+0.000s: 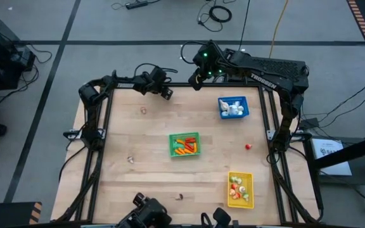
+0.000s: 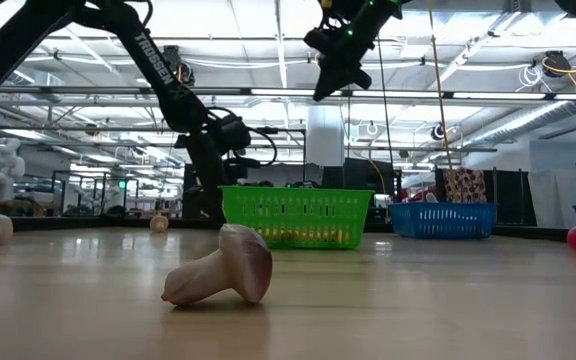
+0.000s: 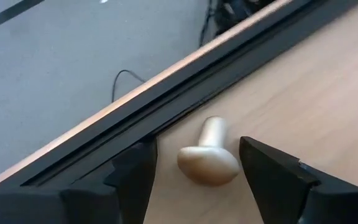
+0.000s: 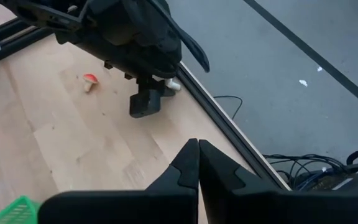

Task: Sort produce into baskets
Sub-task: Put the brown mushroom into the yellow bin

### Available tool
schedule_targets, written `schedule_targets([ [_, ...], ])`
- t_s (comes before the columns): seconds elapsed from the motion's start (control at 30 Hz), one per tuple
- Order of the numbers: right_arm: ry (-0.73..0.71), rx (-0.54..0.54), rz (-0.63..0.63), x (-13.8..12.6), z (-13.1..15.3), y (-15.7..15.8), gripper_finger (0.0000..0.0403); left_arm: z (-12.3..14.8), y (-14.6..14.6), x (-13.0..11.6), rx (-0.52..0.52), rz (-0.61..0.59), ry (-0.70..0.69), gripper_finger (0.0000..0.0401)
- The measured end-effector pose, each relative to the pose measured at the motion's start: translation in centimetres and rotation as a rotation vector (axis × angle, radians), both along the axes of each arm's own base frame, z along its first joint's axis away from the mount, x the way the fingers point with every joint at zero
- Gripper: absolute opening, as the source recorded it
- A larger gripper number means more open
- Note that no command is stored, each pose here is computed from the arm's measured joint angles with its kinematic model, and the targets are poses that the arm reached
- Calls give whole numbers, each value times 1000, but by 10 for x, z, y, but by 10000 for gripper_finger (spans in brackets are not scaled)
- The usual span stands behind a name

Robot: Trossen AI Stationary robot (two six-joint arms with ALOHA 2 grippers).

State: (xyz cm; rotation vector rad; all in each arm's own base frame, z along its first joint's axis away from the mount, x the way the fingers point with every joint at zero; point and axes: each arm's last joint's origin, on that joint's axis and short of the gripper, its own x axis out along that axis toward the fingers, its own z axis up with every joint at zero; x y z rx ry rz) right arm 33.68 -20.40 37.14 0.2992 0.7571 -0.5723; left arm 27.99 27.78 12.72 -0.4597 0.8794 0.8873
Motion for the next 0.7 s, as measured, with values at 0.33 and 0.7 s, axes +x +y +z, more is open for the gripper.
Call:
schedule_targets([
  [0.33,35,82,-55,-4,-5,4,0,1,-6,-2,-69,-110,19,78],
  [0.7,155,172,22,11,-13,59,0,61,-73,-15,-203,-380,91,82],
])
